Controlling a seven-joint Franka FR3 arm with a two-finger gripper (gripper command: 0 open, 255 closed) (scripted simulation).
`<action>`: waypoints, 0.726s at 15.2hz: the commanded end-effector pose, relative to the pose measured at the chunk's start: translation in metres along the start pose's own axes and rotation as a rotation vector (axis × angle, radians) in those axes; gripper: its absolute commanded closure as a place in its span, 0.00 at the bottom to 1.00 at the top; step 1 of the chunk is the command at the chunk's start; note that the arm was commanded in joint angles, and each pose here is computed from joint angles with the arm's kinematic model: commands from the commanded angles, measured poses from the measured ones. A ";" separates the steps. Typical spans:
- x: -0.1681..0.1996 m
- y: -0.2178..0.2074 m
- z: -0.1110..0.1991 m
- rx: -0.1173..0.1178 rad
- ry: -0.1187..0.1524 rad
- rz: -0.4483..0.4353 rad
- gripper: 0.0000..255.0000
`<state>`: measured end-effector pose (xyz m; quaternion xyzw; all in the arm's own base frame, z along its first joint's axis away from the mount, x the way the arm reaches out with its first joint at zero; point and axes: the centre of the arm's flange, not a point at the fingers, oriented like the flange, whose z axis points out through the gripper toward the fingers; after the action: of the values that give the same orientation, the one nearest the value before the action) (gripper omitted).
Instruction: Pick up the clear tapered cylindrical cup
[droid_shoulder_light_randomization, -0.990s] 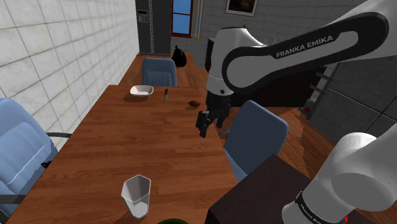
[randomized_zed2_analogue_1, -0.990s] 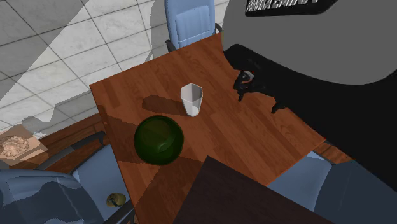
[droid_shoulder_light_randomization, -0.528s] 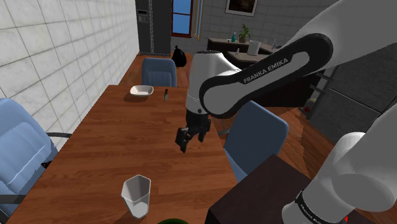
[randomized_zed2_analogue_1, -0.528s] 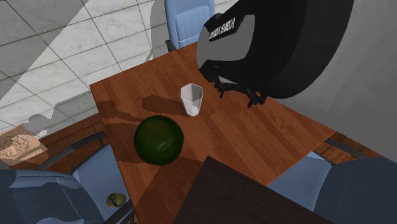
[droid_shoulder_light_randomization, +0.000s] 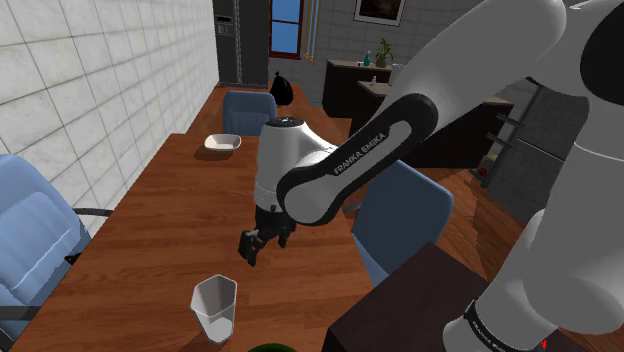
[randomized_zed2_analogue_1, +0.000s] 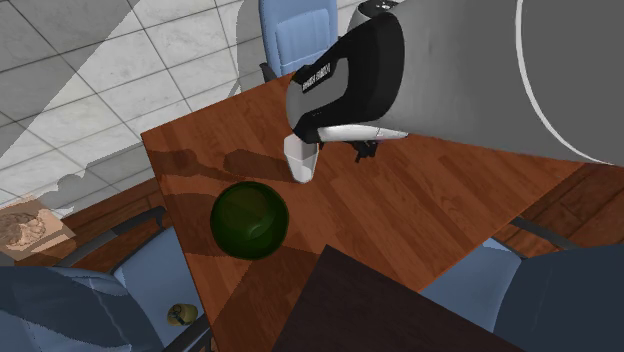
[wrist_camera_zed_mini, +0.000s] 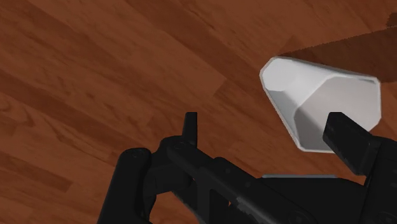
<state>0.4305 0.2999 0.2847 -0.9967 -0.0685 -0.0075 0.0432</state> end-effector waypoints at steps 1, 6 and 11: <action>0.007 -0.014 0.020 0.007 0.005 -0.005 0.00; 0.029 -0.053 0.066 0.021 0.016 -0.019 0.00; 0.035 -0.064 0.096 0.026 0.020 -0.023 0.00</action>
<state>0.4572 0.3745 0.2016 -0.9951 -0.0797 -0.0165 0.0564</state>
